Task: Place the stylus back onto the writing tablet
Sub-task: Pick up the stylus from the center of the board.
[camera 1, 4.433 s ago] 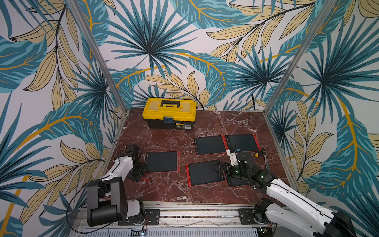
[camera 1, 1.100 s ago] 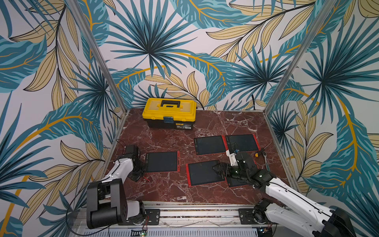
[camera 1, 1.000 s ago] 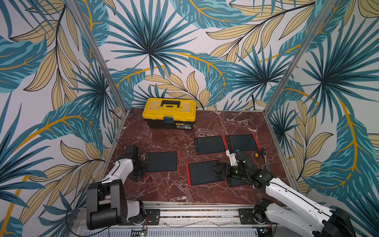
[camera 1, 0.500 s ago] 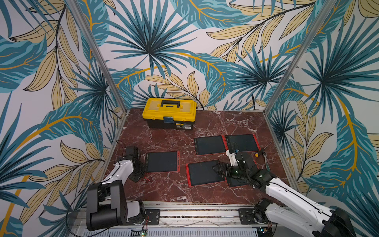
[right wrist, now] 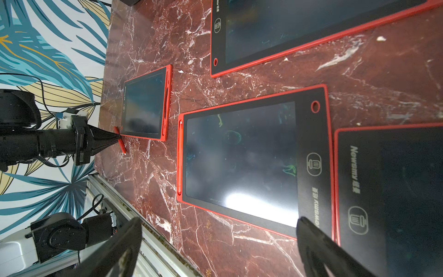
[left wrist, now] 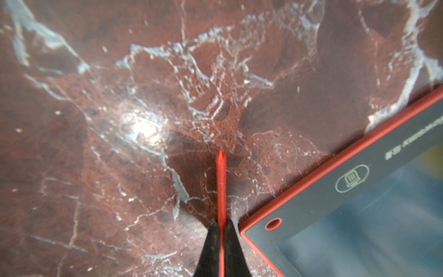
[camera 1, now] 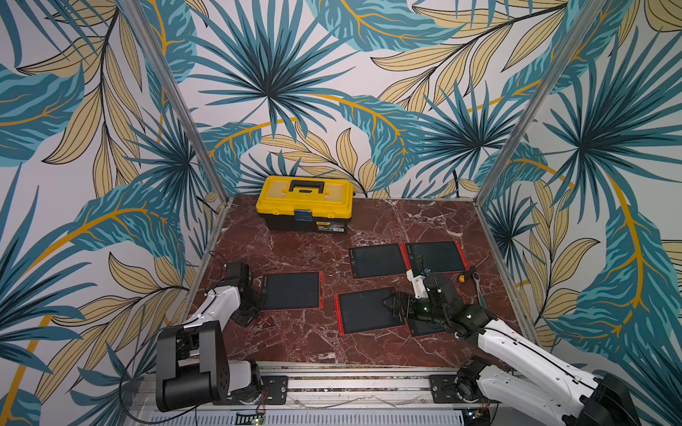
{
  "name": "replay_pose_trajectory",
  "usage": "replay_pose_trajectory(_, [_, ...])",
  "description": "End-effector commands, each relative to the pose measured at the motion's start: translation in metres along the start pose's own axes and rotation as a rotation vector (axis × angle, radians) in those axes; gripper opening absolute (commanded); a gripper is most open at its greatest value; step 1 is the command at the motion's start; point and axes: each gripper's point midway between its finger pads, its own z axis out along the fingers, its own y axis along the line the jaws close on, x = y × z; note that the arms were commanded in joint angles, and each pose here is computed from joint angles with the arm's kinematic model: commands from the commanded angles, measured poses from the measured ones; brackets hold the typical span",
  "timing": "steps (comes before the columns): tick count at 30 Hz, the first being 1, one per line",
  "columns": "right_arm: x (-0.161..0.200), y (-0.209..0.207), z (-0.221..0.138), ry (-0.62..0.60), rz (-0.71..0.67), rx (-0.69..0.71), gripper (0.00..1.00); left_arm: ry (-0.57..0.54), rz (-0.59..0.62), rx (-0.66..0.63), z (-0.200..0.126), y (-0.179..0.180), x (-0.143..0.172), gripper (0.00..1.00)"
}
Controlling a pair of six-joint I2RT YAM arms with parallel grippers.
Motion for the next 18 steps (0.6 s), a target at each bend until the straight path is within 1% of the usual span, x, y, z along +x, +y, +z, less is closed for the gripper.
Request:
replay_pose_trajectory(1, [-0.004, 0.010, -0.010, -0.001, -0.019, -0.014, 1.00, 0.018, 0.016, -0.056, 0.004, 0.013, 0.003, 0.00])
replay_pose_trajectory(5, [-0.010, 0.002, -0.012, -0.029, -0.058, 0.041, 0.99, -0.021, 0.020, -0.047, -0.004, 0.009, -0.004, 0.00])
replay_pose_trajectory(8, [-0.010, 0.002, -0.007, -0.021, -0.039, 0.042, 1.00, -0.039, 0.041, -0.008, -0.012, -0.001, -0.010, 0.00])
replay_pose_trajectory(11, [-0.015, 0.006, -0.006, -0.038, 0.002, 0.026, 1.00, -0.065, 0.073, 0.048, -0.025, -0.014, -0.016, 0.00])
replay_pose_trajectory(14, [-0.021, 0.000, -0.008, -0.069, 0.046, 0.066, 1.00, -0.084, 0.127, 0.126, -0.041, -0.033, -0.022, 0.00])
replay_pose_trajectory(18, [-0.027, 0.001, -0.011, -0.102, 0.082, 0.071, 0.99, -0.108, 0.186, 0.215, -0.066, -0.054, -0.025, 0.00])
